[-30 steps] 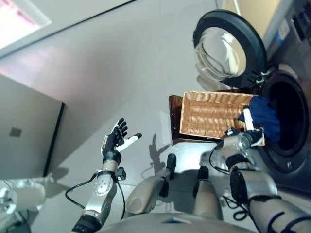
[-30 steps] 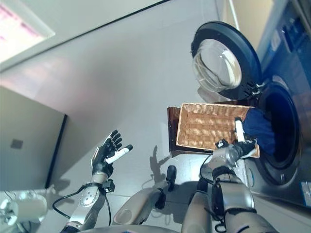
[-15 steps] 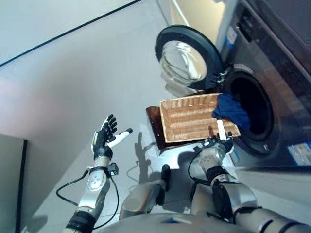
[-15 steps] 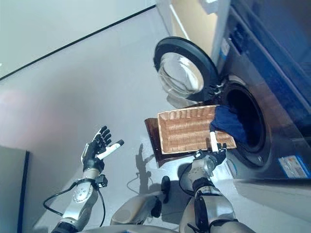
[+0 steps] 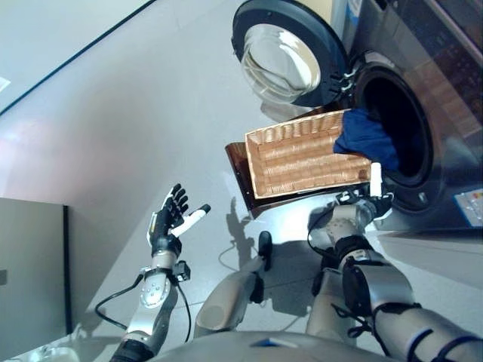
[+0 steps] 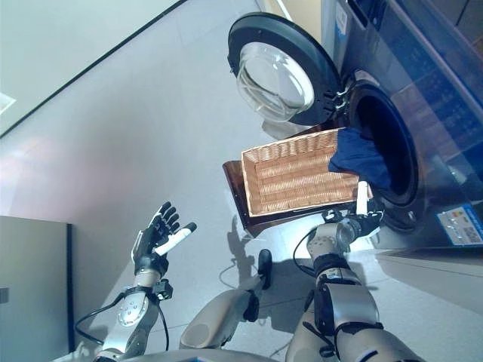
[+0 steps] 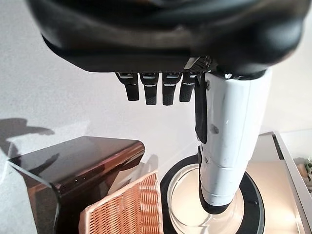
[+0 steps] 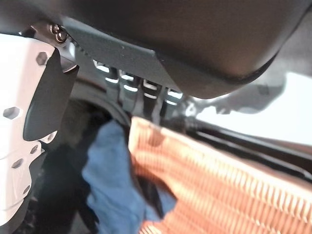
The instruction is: Pick up the clothes and place them into the washing machine
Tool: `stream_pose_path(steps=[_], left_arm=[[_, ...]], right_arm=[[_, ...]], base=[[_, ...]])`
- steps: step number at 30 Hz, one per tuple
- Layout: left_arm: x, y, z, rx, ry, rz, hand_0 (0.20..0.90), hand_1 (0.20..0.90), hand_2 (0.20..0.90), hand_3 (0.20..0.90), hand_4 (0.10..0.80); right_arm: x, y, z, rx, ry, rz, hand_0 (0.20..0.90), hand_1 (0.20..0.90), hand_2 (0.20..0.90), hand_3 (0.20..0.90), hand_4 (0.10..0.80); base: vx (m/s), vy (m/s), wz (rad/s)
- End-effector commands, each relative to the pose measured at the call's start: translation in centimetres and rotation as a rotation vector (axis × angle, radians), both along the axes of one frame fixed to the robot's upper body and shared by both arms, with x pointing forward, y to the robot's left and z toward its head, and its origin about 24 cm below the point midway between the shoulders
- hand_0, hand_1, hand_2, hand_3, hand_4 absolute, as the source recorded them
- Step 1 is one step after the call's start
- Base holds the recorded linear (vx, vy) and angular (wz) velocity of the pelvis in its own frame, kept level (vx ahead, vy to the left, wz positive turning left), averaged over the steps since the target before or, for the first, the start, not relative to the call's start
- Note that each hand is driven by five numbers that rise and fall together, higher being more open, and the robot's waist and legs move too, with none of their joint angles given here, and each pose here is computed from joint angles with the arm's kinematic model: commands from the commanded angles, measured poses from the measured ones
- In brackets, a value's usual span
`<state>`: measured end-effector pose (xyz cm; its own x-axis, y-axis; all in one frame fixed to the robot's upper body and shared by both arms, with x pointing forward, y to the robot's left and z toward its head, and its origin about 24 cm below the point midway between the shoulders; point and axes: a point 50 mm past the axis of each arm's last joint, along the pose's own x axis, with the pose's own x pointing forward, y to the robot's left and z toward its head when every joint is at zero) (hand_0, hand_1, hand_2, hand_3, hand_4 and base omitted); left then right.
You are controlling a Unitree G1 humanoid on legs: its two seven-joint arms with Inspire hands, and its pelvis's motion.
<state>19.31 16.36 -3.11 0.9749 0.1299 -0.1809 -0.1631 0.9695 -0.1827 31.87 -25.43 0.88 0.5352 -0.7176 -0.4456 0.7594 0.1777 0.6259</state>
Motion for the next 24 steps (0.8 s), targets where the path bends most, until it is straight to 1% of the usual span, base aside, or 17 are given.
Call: stream_pose_path(steps=[1, 7, 9, 10, 11, 13, 14, 19, 24], left_arm=[[2.4, 0.0, 5.1, -0.019, -0.291, -0.007, 0.9, 0.9, 0.9, 0.9, 0.8], [2.4, -0.4, 6.1, -0.018, -0.338, -0.045, 0.9, 0.9, 0.9, 0.9, 0.8], [2.5, -0.2, 8.0, -0.019, -0.428, -0.04, 0.9, 0.9, 0.9, 0.9, 0.8], [2.4, -0.2, 8.0, -0.019, -0.429, -0.04, 0.9, 0.9, 0.9, 0.9, 0.8], [2.4, -0.2, 8.8, -0.018, -0.468, -0.047, 0.9, 0.9, 0.9, 0.9, 0.8], [2.3, -0.2, 9.2, -0.01, -0.491, -0.051, 0.9, 0.9, 0.9, 0.9, 0.8], [2.4, -0.2, 9.9, -0.017, -0.523, -0.051, 0.9, 0.9, 0.9, 0.9, 0.8], [2.4, -0.3, 11.0, -0.025, -0.574, -0.05, 0.9, 0.9, 0.9, 0.9, 0.8], [2.5, -0.3, 11.4, -0.043, -0.593, -0.044, 0.9, 0.9, 0.9, 0.9, 0.8]], right_arm=[[3.1, 0.7, 5.2, -0.086, -0.162, 0.015, 0.9, 0.9, 0.9, 0.9, 0.8], [4.0, 0.4, 7.3, -0.116, -0.196, 0.008, 0.9, 0.9, 0.9, 0.9, 0.8], [4.7, 0.0, 9.5, -0.147, -0.246, -0.003, 0.9, 0.9, 0.9, 0.9, 0.8], [4.7, 0.0, 9.5, -0.148, -0.246, -0.004, 0.9, 0.9, 0.9, 0.9, 0.8], [4.9, -0.7, 10.5, -0.161, -0.259, -0.023, 0.9, 0.9, 0.9, 0.9, 0.8], [5.1, -1.1, 11.4, -0.169, -0.275, -0.034, 0.9, 0.9, 0.9, 0.9, 0.8], [5.3, -2.0, 12.8, -0.194, -0.291, -0.051, 0.9, 0.9, 0.9, 0.9, 0.8], [5.5, -3.4, 14.6, -0.236, -0.3, -0.066, 0.9, 0.9, 0.9, 0.9, 0.8], [5.4, -3.6, 14.6, -0.243, -0.306, -0.063, 0.9, 0.9, 0.9, 0.9, 0.8]], base=[[0.043, 0.007, 0.05], [0.022, 0.028, 0.07], [0.023, 0.045, 0.05], [0.015, 0.032, 0.08], [0.032, 0.022, 0.05], [0.018, 0.032, 0.06], [0.019, 0.035, 0.08], [0.048, 0.035, 0.04], [0.045, 0.011, 0.02]])
